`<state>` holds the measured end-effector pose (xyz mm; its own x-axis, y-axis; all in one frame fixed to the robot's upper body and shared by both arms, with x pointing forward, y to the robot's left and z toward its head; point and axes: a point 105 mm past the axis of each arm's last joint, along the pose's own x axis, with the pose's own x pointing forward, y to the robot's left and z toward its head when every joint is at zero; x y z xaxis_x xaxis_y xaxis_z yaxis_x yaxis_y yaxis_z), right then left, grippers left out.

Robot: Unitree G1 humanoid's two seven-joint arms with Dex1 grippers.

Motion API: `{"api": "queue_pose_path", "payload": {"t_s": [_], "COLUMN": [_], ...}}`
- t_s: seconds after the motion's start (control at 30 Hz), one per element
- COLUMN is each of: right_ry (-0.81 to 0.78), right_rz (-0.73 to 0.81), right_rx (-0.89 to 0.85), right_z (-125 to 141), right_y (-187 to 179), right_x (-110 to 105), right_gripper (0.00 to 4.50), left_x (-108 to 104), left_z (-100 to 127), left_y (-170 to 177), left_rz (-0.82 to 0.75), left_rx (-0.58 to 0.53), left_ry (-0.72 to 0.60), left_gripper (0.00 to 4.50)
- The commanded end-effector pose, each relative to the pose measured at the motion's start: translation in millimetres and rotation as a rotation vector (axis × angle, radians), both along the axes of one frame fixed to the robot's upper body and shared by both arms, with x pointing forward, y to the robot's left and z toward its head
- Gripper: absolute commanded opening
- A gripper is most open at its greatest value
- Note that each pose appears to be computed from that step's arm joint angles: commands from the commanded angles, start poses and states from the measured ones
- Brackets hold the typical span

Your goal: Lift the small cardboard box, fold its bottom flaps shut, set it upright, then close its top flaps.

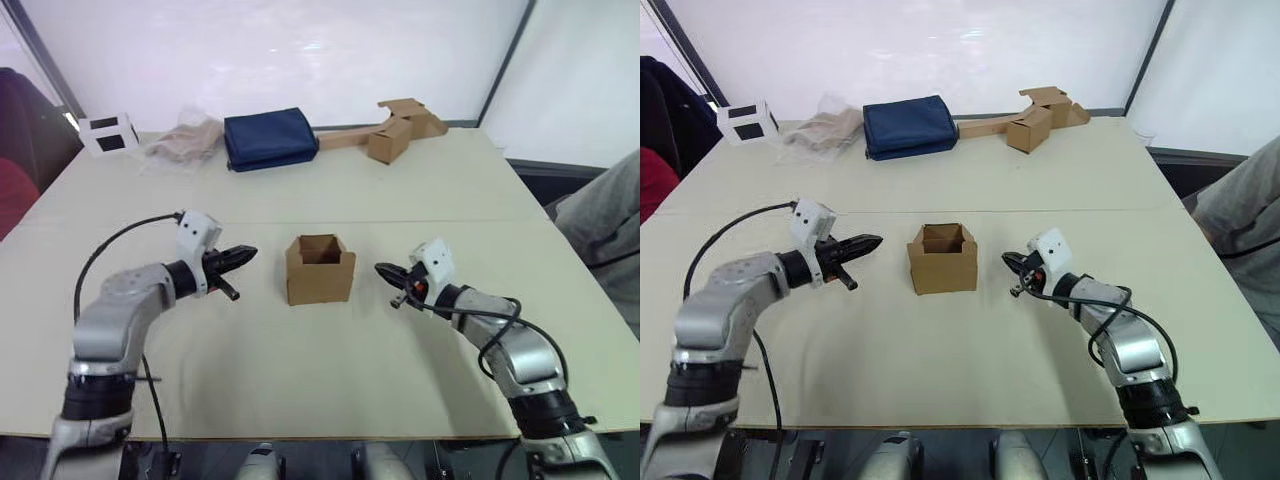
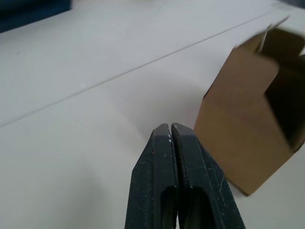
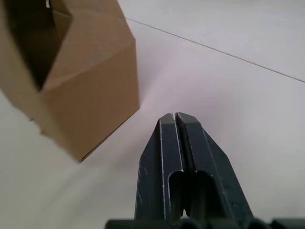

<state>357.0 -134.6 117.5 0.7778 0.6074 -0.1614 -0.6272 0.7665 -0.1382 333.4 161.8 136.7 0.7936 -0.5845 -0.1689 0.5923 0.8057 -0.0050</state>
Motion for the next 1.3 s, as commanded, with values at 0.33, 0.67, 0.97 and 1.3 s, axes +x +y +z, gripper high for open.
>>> {"api": "queue_pose_path", "payload": {"t_s": [0.33, 0.67, 0.97, 1.3], "right_ry": [0.015, 0.036, 0.073, 0.107], "right_rz": [0.091, 0.155, 0.155, 0.198], "right_rx": [-0.051, -0.041, -0.06, -0.058], "right_z": [-16, -19, -26, -33], "right_y": [21, 30, 24, 38], "right_x": [9, -11, -38, -55], "right_gripper": [0.0, 0.0, 0.0, 0.0], "left_x": [3, -3, -12, -17], "left_z": [-27, -35, -41, -46], "left_y": [-32, -56, -57, -60], "left_rz": [-0.018, -0.135, -0.177, -0.203], "left_rx": [0.035, 0.015, 0.046, 0.064], "left_ry": [-0.018, 0.021, 0.05, 0.068], "left_gripper": [0.03, 0.03, 0.03, 0.03]}}
